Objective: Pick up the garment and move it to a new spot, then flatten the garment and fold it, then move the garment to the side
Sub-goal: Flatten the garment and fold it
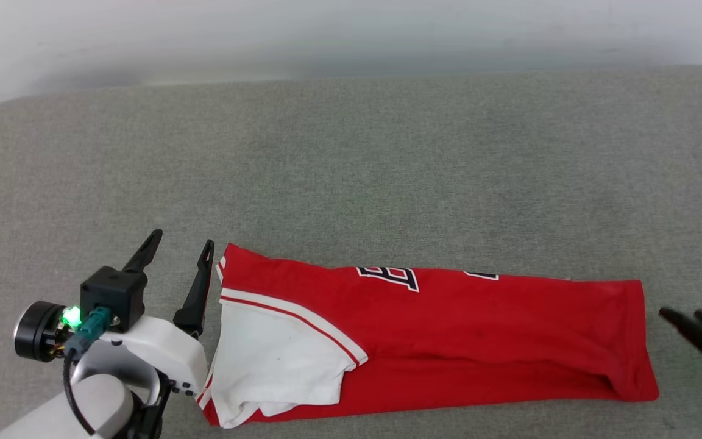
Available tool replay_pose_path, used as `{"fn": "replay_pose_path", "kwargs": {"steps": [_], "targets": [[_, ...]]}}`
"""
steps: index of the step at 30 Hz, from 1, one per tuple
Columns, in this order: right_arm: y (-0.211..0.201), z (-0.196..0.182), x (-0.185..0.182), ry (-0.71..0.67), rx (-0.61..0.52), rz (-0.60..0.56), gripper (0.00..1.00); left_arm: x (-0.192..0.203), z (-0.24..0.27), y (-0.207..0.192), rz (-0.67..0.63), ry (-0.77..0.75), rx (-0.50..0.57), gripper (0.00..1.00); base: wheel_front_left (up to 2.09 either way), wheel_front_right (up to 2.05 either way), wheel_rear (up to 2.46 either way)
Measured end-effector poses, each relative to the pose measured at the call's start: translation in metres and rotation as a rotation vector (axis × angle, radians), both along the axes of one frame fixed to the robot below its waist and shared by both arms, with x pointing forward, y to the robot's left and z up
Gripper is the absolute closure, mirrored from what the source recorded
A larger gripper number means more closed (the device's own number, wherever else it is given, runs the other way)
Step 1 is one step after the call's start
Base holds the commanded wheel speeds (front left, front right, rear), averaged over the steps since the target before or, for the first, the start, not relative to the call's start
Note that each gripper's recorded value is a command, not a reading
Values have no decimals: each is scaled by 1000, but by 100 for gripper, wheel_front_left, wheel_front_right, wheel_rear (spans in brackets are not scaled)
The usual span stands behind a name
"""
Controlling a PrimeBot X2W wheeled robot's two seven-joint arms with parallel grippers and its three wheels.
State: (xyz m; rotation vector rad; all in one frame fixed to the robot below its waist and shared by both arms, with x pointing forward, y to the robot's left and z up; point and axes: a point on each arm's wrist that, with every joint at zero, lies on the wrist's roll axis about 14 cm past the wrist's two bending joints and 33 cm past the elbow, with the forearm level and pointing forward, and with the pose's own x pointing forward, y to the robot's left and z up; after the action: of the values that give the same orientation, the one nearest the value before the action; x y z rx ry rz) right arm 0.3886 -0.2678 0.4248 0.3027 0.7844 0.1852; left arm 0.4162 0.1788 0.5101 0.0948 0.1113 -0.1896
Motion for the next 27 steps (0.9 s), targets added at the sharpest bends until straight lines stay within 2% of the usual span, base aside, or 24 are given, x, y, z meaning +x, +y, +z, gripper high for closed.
{"fn": "replay_pose_path", "kwargs": {"steps": [9, 19, 20, 21, 22, 27], "targets": [[37, -47, -17, 180, 119, 13, 0, 6, 5, 18, 168, -116, 26, 0, 0, 0, 0], [84, -59, -19, 262, 180, 114, 0, -8, -1, 19, 231, -171, 35, 0, 0, 0, 0], [86, -59, -19, 264, 179, 121, 8, -8, 0, 19, 238, -177, 35, 0, 0, 0, 0], [87, -59, -19, 265, 180, 124, 69, -10, 0, 19, 242, -182, 31, 0, 0, 0, 0], [89, -59, -19, 265, 182, 128, 100, -11, 1, 20, 251, -187, 27, 0, 0, 0, 0], [101, -53, -17, 238, 200, 146, 100, -18, 7, 26, 290, -222, 36, 0, 0, 0, 0]]}}
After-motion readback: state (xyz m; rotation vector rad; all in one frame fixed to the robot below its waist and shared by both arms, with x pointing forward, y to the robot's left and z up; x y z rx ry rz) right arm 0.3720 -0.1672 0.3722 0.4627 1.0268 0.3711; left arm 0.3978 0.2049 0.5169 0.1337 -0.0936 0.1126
